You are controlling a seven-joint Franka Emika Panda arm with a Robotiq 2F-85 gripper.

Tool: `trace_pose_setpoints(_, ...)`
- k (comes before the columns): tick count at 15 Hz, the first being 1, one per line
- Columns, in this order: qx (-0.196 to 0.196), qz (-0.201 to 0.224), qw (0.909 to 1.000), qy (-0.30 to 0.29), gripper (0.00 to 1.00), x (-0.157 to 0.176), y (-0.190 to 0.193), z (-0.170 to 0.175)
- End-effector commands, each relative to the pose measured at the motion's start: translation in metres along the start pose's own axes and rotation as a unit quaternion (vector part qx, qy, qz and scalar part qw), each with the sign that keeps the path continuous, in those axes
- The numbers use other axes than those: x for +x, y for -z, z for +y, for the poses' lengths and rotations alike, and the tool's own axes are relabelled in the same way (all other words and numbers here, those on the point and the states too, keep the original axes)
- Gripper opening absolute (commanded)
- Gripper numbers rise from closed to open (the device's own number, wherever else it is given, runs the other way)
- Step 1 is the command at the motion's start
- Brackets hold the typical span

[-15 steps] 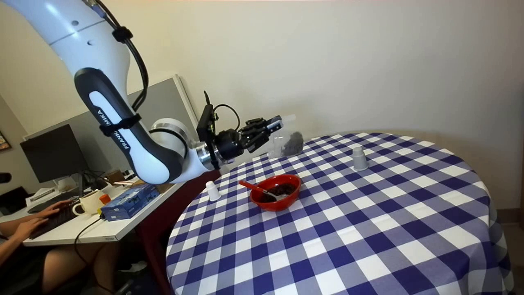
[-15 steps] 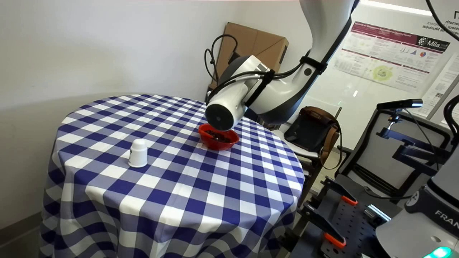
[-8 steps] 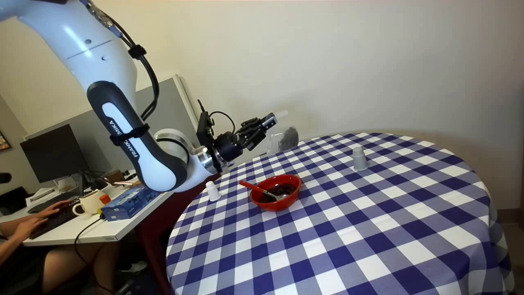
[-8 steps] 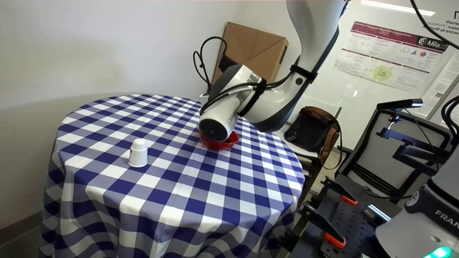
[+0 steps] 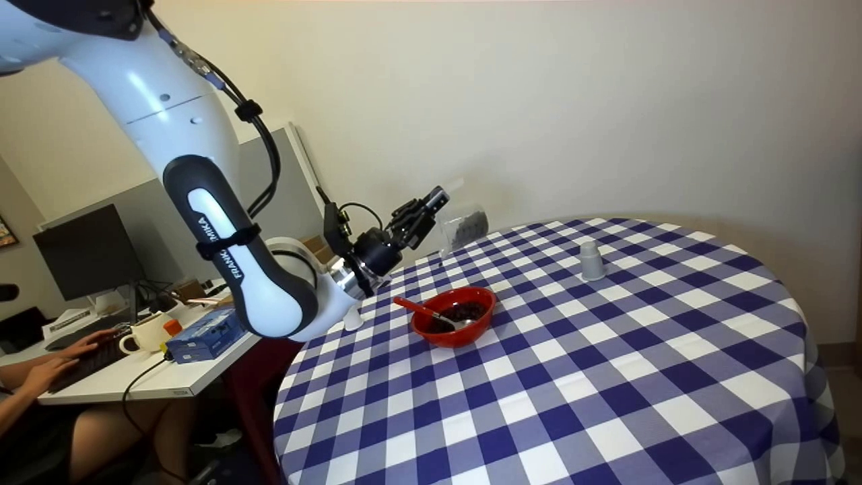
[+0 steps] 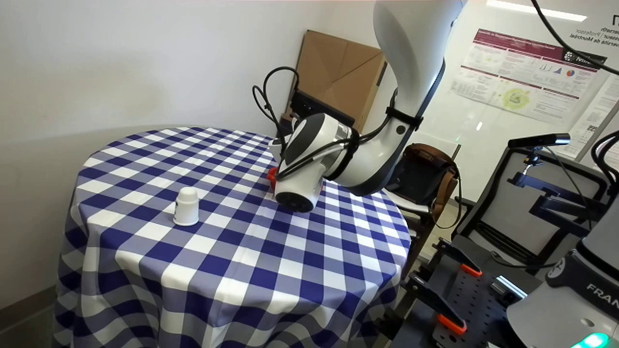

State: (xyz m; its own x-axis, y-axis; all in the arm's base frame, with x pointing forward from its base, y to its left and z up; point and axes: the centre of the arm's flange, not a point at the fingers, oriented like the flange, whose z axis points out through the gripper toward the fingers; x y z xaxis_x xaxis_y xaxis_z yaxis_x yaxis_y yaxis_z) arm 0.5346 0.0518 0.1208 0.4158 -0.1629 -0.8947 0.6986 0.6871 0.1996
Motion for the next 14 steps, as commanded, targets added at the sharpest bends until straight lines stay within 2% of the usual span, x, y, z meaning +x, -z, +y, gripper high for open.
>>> trace_pose_setpoints(1, -0.027, -0.034, 0.999, -0.008, 0.11, 0.005, 0.002, -0.006)
trace_pose_setpoints(14, -0.05, -0.09, 0.9933, -0.053, 0.11, 0.009, 0.003, -0.022)
